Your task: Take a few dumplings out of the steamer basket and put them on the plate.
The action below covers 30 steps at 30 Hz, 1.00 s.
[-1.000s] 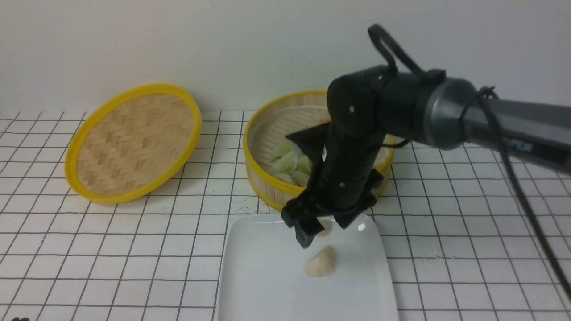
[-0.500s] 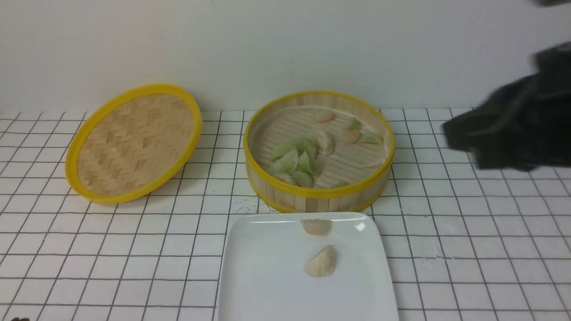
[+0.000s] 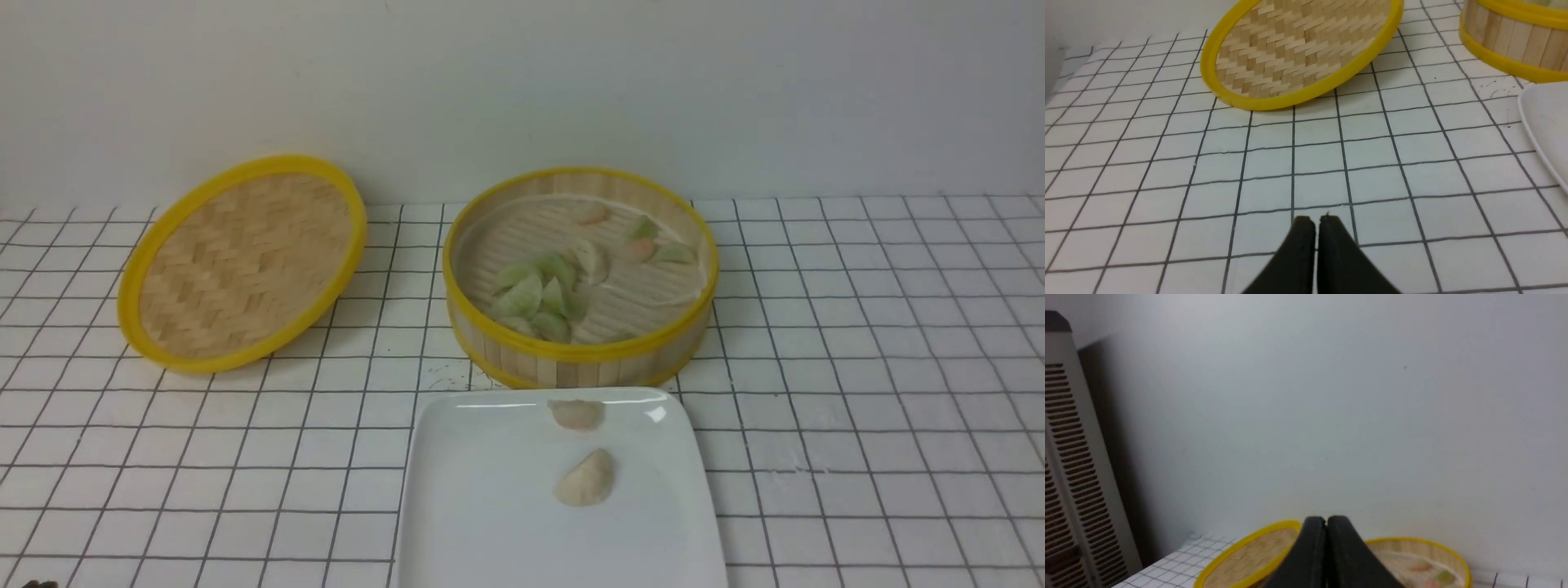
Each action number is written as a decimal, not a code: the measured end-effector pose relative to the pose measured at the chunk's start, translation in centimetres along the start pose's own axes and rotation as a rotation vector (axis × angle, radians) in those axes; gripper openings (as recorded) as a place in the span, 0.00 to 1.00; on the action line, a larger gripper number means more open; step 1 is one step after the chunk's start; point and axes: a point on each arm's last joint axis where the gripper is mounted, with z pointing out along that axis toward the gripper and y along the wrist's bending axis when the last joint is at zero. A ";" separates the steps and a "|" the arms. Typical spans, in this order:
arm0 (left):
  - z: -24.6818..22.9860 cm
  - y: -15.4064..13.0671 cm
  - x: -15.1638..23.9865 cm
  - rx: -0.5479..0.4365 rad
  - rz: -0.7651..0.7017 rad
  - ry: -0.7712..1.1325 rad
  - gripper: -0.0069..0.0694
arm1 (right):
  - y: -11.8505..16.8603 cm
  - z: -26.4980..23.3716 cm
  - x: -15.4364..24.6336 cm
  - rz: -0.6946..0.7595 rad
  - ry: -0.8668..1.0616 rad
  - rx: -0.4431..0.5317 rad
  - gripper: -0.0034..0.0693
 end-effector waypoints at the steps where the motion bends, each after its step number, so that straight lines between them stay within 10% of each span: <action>1: 0.0 0.0 0.0 0.000 0.000 0.000 0.08 | 0.0 0.0 0.2 0.006 0.008 0.003 0.03; 14: 0.0 0.0 0.0 -0.001 0.001 -0.001 0.08 | -0.3 0.2 1.0 0.098 0.048 0.024 0.03; 30: 0.0 0.0 0.0 -0.001 0.001 -0.001 0.08 | 0.8 0.1 1.3 -0.184 0.071 -0.113 0.03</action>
